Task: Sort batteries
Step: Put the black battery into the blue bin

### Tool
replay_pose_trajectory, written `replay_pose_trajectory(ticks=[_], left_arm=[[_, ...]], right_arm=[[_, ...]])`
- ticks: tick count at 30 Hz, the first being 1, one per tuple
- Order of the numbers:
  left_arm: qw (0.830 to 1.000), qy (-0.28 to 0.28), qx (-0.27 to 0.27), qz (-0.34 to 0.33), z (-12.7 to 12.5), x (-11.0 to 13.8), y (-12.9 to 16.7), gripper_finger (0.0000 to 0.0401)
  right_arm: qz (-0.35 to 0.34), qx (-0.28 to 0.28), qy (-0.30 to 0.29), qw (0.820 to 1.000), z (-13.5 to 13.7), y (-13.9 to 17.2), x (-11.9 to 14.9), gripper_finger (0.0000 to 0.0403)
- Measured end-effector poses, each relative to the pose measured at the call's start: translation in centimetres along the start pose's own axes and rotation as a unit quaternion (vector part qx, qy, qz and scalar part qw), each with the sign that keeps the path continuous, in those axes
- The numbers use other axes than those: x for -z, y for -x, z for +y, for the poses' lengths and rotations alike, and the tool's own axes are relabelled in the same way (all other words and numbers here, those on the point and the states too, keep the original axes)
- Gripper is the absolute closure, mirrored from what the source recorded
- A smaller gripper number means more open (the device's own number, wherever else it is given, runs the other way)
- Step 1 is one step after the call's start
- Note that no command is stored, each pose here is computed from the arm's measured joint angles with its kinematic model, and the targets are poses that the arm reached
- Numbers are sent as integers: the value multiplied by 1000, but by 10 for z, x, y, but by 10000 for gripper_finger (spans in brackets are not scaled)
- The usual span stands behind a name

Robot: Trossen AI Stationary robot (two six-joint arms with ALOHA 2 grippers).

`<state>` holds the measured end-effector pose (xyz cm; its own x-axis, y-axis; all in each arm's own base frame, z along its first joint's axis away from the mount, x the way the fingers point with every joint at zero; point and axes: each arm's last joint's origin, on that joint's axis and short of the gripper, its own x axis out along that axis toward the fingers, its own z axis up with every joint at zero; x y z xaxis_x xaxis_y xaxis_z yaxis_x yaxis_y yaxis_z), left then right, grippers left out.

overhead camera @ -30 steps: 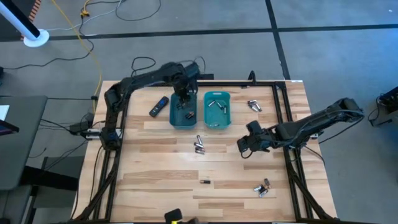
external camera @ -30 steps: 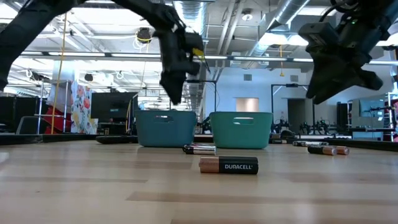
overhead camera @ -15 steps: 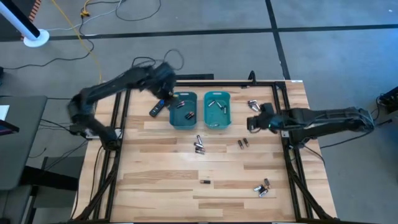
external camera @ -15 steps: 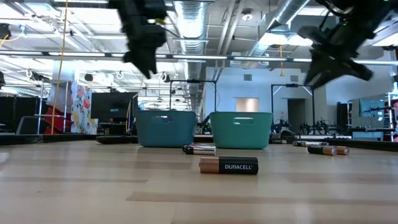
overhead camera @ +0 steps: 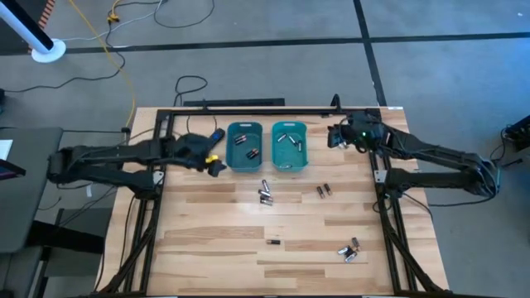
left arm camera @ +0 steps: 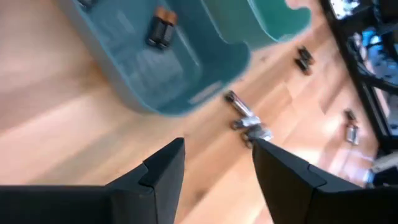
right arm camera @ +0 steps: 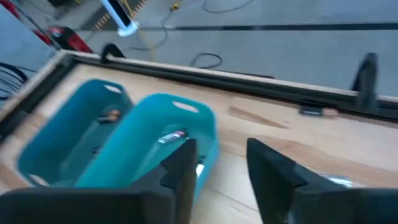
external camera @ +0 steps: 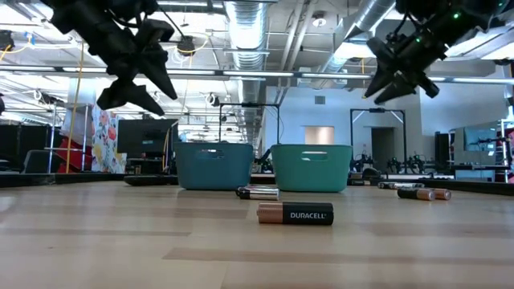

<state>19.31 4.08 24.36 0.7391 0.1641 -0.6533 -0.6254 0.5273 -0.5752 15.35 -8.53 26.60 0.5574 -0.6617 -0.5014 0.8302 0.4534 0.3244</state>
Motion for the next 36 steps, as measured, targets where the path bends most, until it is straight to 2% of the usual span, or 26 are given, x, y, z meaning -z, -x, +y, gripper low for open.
replay_pose_trajectory(ticks=[7, 12, 14, 17, 23, 30, 36], left_arm=[[1000, 16, -7, 1, -15, 22, -7, 216], [1000, 18, -20, 7, -18, 30, -14, 216], [1000, 13, -25, 11, -18, 31, -17, 216], [999, 0, -33, 15, -18, 32, -21, 216], [999, -31, -41, 8, -15, 28, -21, 216], [998, -54, -43, 8, -10, 22, -22, 216], [997, -65, -37, 19, -7, 18, -22, 216]], right_arm=[[27, 22, 43, 998, -11, -11, -2, 131], [50, 49, 40, 997, -16, -27, -1, 75], [58, 70, 14, 996, -21, -36, -1, 62], [72, 109, -31, 991, -32, -51, 0, 56], [117, 176, -62, 976, -50, -82, 7, 57], [130, 184, -38, 974, -47, -125, 4, 58], [157, 225, -59, 960, -62, -155, 3, 58]])
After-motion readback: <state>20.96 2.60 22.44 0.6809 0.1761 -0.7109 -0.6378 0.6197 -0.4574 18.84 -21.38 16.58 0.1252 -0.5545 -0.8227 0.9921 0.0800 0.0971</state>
